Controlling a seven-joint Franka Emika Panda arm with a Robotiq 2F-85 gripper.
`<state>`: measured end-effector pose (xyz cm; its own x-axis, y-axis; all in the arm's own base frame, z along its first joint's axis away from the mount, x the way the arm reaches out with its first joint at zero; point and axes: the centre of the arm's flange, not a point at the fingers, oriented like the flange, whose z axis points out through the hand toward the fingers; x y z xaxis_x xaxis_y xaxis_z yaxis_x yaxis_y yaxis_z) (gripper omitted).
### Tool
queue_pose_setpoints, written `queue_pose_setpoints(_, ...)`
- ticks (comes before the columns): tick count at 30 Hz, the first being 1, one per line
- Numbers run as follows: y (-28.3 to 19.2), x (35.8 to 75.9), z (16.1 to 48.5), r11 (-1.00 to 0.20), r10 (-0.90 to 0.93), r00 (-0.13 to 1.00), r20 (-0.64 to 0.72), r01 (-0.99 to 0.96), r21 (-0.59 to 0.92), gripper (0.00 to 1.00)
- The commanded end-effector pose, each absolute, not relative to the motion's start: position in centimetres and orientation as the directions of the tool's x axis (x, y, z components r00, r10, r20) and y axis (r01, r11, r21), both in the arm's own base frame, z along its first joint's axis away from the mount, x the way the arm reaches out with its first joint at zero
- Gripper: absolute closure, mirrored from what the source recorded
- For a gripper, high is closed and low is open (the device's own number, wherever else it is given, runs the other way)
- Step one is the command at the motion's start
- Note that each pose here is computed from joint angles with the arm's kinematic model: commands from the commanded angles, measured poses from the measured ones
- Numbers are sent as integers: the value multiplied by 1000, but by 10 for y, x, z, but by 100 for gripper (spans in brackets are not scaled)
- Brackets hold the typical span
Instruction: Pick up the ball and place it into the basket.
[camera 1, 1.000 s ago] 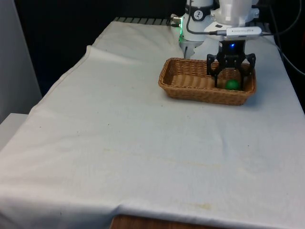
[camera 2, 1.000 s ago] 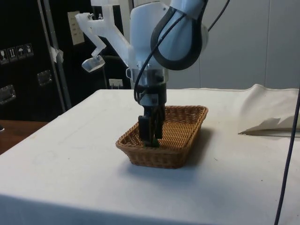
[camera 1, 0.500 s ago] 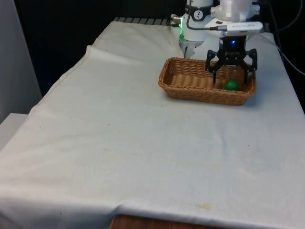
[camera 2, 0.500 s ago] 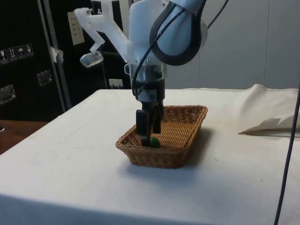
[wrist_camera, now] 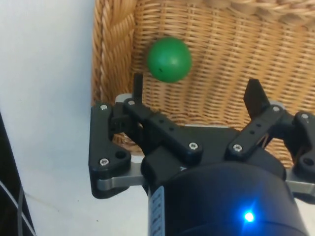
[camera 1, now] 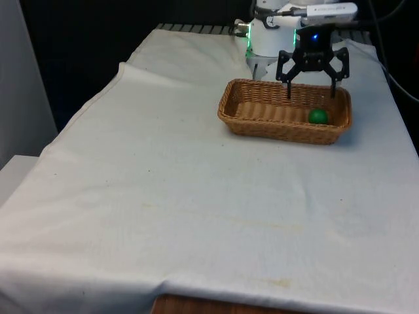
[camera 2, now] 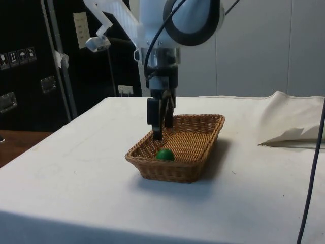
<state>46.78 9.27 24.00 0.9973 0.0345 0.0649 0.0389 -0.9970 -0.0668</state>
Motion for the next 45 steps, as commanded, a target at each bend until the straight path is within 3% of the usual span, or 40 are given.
queue_pose_setpoints(1, 86, 468, 244, -998, 37, 997, 61, 40, -54, 0)
queue_pose_setpoints(24, 64, 518, 317, -996, 50, 995, 82, 56, -75, 0)
queue_pose_setpoints(37, 54, 521, 362, -992, 81, 991, 104, 90, -88, 0)
queue_pose_setpoints(45, 38, 526, 372, -994, 84, 991, 104, 90, -61, 0)
